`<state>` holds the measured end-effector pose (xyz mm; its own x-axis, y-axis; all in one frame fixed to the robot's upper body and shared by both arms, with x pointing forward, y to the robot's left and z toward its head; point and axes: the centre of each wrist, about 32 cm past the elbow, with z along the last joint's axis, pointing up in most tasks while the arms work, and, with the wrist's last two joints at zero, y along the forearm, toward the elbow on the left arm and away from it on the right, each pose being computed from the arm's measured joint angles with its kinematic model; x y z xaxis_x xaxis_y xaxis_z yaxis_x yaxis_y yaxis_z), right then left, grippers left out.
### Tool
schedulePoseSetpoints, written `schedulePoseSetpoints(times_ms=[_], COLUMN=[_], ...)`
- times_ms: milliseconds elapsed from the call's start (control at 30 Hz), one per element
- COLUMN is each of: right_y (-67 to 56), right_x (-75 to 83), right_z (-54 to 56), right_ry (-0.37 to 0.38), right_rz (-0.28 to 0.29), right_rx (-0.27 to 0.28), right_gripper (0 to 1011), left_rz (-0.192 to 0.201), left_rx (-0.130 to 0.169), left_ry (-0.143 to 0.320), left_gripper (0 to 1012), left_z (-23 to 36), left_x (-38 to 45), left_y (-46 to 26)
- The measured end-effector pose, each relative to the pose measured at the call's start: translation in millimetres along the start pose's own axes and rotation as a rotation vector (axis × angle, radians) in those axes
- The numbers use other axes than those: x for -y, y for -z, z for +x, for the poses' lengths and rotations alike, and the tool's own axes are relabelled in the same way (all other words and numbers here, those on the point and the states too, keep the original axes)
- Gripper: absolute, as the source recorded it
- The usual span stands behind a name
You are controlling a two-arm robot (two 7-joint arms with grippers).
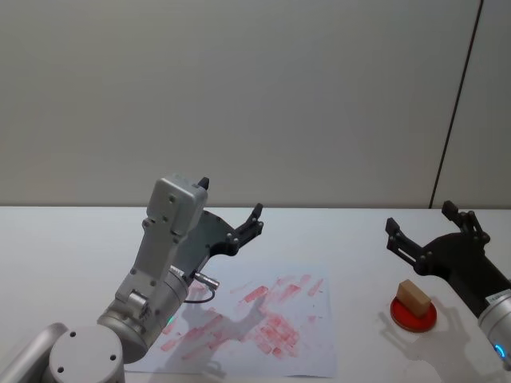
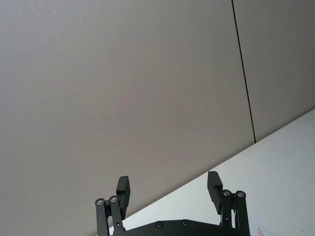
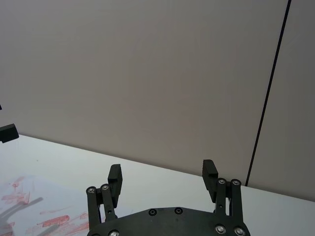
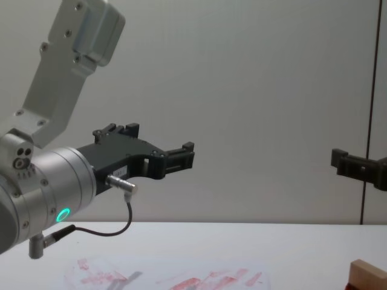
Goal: Use the one hand to pick up the stamp and affix it onto the A4 paper.
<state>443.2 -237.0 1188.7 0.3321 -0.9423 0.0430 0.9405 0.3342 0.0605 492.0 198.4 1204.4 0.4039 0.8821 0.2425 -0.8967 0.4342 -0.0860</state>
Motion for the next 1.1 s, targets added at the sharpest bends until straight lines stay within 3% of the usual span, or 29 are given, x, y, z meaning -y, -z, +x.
schedulePoseSetpoints(times_ms=[867,1100], right_y=[0.0,2.3], right_x=[-0.2,-0.9], right_z=[0.3,5.6], right_ry=[0.0,-0.012], right_rz=[0.0,-0.017], right_rx=[0.0,0.003], right_gripper=[1001,1001], left_rz=[0.0,0.0], left_rx=[0.0,0.0], left_ry=[0.0,0.0], left_gripper=[1002,1002], left_z=[0.0,0.0], left_x=[0.0,0.0], left_y=[0.0,0.0])
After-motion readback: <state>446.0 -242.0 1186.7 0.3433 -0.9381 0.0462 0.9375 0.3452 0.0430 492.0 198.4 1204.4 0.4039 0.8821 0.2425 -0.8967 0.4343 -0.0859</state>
